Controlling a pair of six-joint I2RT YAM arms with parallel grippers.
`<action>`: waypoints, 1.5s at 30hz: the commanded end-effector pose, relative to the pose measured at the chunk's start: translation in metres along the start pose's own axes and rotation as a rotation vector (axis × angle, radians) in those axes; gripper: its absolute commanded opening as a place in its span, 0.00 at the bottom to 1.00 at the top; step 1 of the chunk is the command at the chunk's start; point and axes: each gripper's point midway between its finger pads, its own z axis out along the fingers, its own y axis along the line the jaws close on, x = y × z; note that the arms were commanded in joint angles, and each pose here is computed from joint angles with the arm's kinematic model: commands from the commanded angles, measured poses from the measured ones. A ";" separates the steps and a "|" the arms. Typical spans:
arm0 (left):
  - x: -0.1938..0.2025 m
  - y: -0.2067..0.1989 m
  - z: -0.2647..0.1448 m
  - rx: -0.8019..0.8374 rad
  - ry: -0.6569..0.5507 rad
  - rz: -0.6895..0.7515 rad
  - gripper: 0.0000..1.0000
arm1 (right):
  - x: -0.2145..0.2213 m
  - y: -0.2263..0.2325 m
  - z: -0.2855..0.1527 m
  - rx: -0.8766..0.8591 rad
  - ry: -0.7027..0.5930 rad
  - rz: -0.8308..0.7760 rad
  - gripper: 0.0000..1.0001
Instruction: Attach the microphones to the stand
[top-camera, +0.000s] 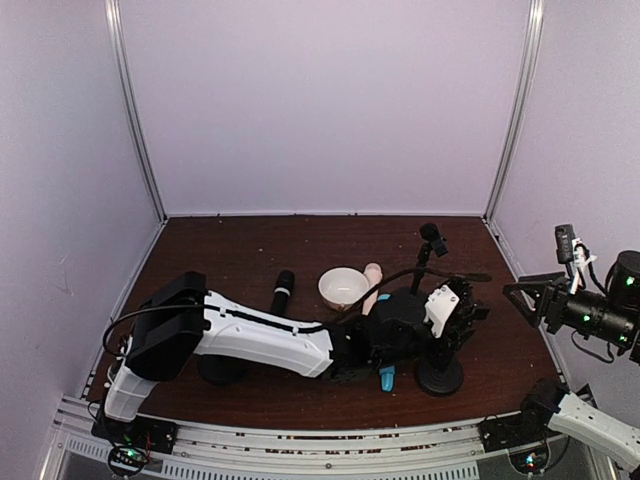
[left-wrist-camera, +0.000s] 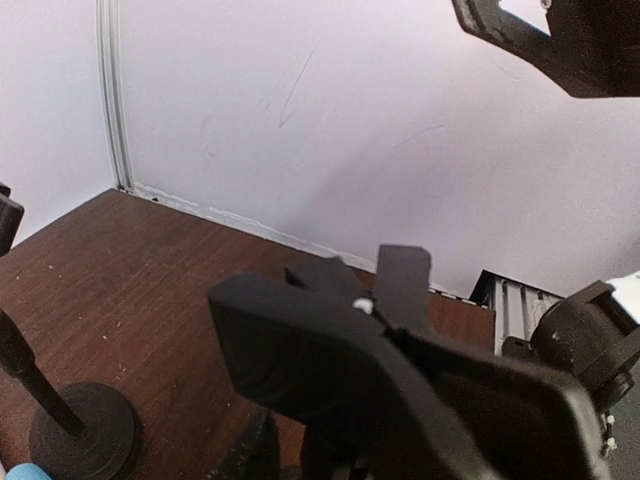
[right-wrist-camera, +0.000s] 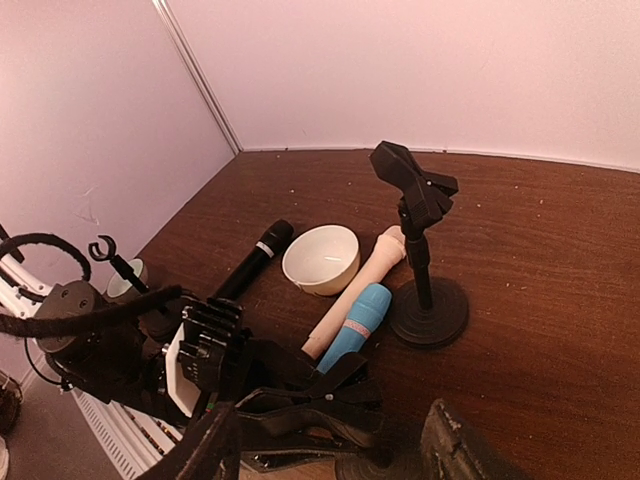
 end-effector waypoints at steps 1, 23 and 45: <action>-0.016 -0.008 0.009 0.036 -0.041 0.007 0.31 | -0.001 -0.004 -0.001 0.018 -0.020 0.004 0.63; -0.131 -0.063 -0.133 0.405 -0.126 0.351 0.00 | -0.021 0.013 0.002 -0.053 -0.056 -0.058 0.62; -0.045 0.039 -0.177 0.300 -0.098 0.360 0.00 | 0.037 0.024 0.075 -0.210 0.055 0.021 0.60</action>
